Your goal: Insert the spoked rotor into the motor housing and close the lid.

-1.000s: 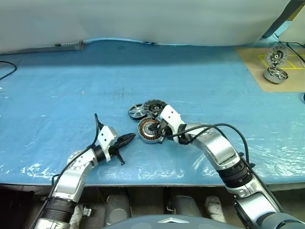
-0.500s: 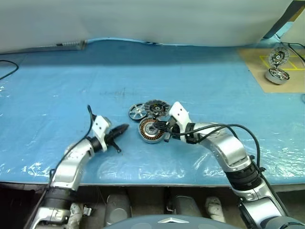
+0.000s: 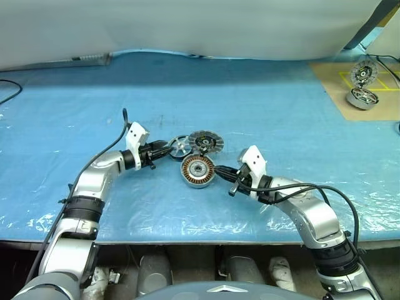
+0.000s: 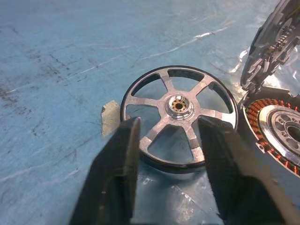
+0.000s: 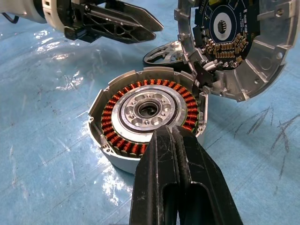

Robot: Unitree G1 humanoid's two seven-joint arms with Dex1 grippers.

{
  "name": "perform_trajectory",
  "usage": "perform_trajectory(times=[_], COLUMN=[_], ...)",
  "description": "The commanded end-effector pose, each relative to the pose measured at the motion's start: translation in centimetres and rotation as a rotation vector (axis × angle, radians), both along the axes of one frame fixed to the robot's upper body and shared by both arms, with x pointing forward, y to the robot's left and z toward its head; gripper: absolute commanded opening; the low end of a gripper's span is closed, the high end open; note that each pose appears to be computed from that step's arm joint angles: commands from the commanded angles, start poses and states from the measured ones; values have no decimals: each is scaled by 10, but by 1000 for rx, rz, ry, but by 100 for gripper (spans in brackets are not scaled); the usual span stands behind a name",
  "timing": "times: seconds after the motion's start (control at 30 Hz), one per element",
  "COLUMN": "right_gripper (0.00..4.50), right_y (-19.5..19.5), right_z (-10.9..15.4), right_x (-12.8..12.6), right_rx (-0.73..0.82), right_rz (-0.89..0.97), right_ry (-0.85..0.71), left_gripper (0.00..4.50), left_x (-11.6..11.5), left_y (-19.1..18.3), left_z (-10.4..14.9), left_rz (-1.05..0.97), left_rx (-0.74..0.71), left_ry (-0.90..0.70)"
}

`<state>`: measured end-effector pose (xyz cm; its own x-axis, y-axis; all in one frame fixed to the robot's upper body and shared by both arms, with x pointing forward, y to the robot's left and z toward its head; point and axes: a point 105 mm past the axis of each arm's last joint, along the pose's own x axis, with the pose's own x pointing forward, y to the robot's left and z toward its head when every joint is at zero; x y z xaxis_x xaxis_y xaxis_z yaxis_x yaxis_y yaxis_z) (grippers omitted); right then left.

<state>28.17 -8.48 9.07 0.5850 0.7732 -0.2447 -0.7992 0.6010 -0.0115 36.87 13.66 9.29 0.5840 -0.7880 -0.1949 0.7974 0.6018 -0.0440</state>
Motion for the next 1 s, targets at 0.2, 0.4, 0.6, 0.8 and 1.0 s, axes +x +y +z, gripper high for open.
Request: perform_trajectory(times=[0.2,0.4,0.6,0.8,1.0], right_gripper=[0,0,0,0,0], right_y=[-2,-4,-4,-3,-4], right_z=[7,6,4,3,3], right_x=[1,4,4,3,4], right_rx=[9,-9,-15,-16,-19], right_rz=[-21,-30,-33,-35,-39], right_ry=[-62,-62,-56,-54,-55], left_gripper=[363,363,240,240,240], left_x=[6,8,11,14,16], left_y=[-13,-10,-5,-7,-14], left_z=[16,10,5,6,4], left_rz=[-92,-104,-109,-126,-183], left_rx=[43,98,136,150,203], left_ry=[-89,-86,-83,-88,-88])
